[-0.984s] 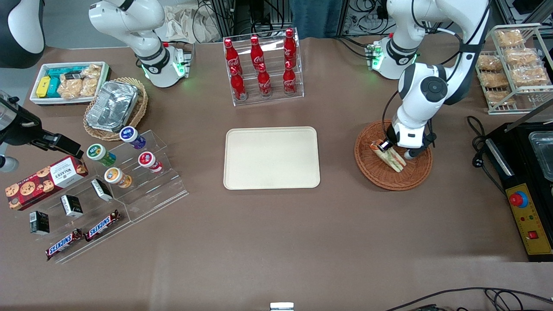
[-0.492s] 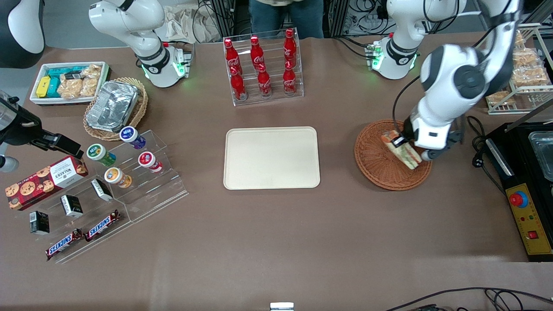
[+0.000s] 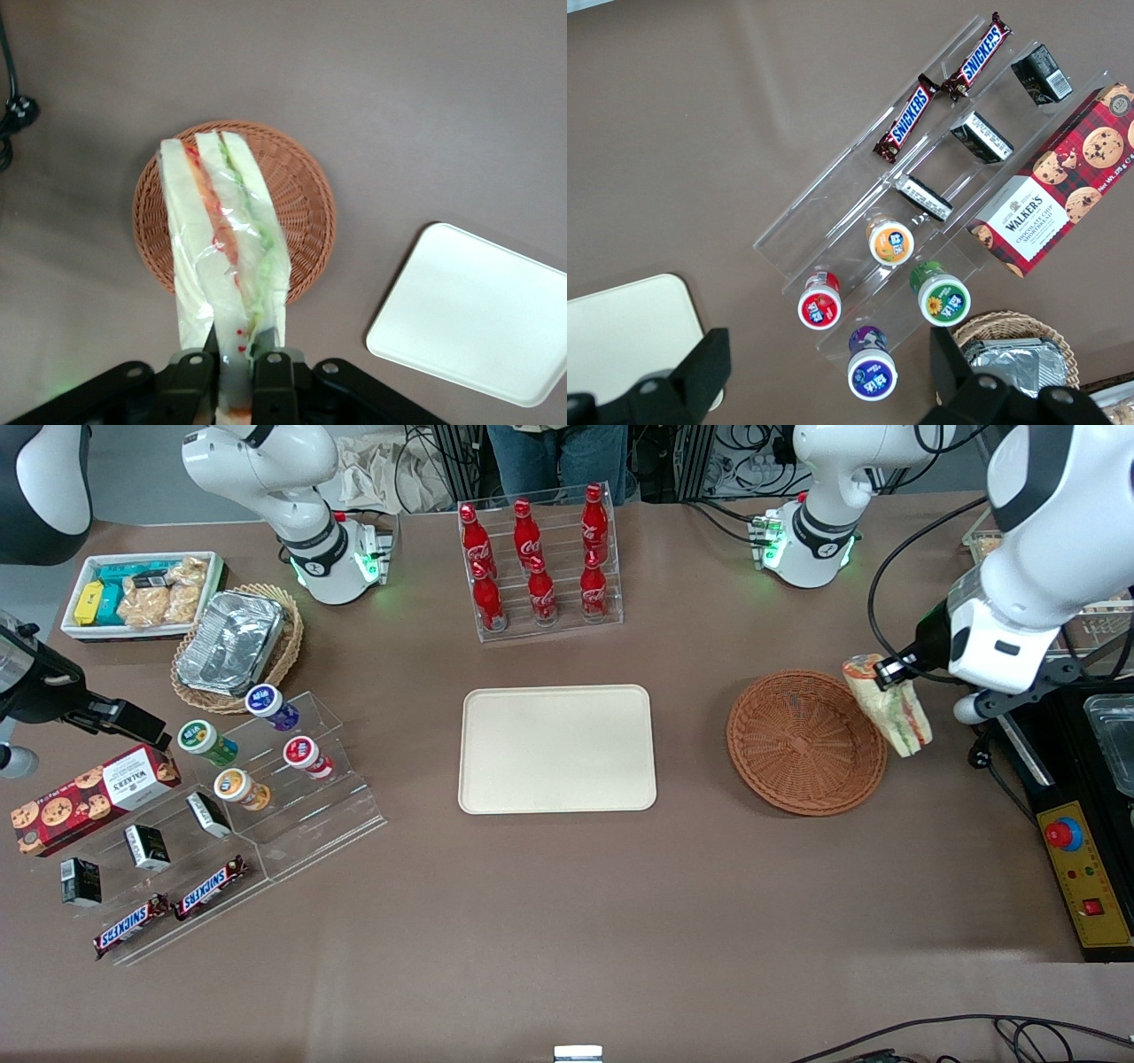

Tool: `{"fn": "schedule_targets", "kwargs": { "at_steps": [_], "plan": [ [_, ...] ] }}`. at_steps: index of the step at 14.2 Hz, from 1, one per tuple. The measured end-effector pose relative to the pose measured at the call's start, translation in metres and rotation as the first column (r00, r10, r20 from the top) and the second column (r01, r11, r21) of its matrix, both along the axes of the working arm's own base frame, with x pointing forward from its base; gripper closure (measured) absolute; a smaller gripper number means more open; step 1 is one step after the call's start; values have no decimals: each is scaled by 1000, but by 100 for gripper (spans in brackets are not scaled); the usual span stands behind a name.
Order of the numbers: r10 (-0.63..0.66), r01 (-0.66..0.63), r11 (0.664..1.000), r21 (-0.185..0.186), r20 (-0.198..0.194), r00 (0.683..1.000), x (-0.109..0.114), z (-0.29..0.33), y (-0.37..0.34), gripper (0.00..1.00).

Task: Place sandwich from basket to tray
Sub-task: 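Carry the sandwich over the beige tray with the left gripper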

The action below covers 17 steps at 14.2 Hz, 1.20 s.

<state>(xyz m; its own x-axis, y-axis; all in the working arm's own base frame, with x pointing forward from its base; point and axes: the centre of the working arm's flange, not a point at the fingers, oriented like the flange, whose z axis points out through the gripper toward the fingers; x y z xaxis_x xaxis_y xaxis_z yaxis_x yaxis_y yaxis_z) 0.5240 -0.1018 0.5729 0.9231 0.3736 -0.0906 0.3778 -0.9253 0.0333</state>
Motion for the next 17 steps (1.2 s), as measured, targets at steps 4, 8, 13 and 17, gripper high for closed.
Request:
{"fn": "schedule_targets", "kwargs": {
  "at_steps": [4,8,13,17],
  "plan": [
    [-162,162,987,-9,-9,987,-7,-3,-42,85],
    [-296,296,955,-18,-37,954,-25,-21,-118,85],
    [-398,399,916,-53,15,917,-44,-70,-233,85],
    [-391,388,911,-140,2,920,-47,-158,-303,85]
  ]
}}
